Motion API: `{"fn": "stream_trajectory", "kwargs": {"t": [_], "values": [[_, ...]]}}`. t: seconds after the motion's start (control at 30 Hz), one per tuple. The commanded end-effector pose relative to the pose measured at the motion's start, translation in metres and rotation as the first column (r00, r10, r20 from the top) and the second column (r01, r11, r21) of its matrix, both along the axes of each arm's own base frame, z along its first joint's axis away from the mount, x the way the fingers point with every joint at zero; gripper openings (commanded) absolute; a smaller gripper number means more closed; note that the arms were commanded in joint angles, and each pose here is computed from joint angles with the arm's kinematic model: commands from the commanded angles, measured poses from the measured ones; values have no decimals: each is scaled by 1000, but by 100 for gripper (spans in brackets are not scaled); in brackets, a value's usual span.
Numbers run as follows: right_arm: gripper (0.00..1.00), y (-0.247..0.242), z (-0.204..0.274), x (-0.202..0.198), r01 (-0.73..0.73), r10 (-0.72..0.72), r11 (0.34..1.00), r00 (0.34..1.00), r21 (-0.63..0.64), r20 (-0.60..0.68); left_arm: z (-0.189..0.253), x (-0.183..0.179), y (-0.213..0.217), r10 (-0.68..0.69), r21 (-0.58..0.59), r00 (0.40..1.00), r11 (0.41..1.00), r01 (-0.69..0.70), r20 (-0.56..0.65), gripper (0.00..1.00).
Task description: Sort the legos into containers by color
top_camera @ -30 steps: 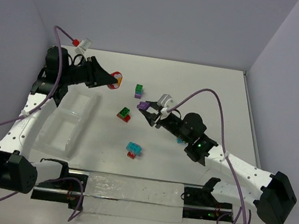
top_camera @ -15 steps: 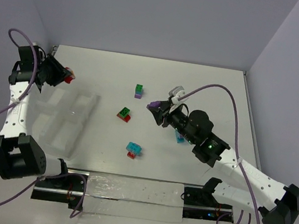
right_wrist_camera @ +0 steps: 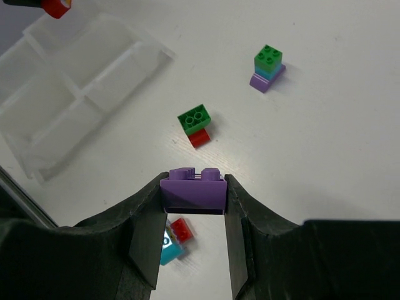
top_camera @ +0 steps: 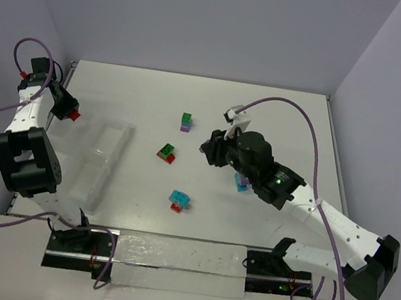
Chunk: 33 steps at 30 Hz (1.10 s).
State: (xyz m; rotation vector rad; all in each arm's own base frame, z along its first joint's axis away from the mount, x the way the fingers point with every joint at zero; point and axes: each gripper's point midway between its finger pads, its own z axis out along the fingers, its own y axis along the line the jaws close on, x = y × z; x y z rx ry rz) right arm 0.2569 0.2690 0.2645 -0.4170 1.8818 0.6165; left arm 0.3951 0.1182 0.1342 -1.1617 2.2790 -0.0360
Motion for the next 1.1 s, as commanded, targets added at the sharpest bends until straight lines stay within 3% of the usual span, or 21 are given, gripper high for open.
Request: {"fn": "stream_trajectory", "kwargs": {"t": [0.0,0.03,0.2,0.33,0.47,0.57,0.63,0.77,0.83,0.9,0.97,1.07], "values": [[0,-8,20,5,60,-60,998,998,9,14,10,12,18,12,78,999,997,-16,41,4],[0,-9,20,6,63,-63,998,998,3,16,9,12,18,14,77,999,997,-18,46,9],[0,-9,16,11,70,-69,997,997,-36,21,9,8,21,29,93,999,995,-32,36,58],[0,-1,12,13,56,-56,997,998,-49,1,14,1,20,16,113,999,993,-19,32,77],[0,4,12,15,53,-53,998,999,-37,-11,24,-2,15,-5,102,999,995,1,41,81],[0,9,14,15,39,-39,999,999,-33,-23,54,-3,1,-59,116,994,992,48,96,81],[0,14,14,12,9,-10,1000,999,-27,-36,75,3,-35,-204,144,968,972,184,143,78],[0,25,12,10,-34,32,999,997,-26,-64,109,2,-116,-474,182,852,879,442,222,78],[0,32,13,8,-68,66,997,995,-24,-78,119,-6,-175,-617,153,738,785,600,274,78],[0,42,15,3,-125,123,992,988,-10,-95,132,-15,-206,-681,132,640,714,687,356,78],[0,49,24,-4,-186,186,983,975,14,-122,154,-33,-252,-744,86,438,548,832,505,77],[0,51,27,-8,-233,238,971,954,49,-183,169,-59,-279,-761,67,264,373,925,592,77]]}}
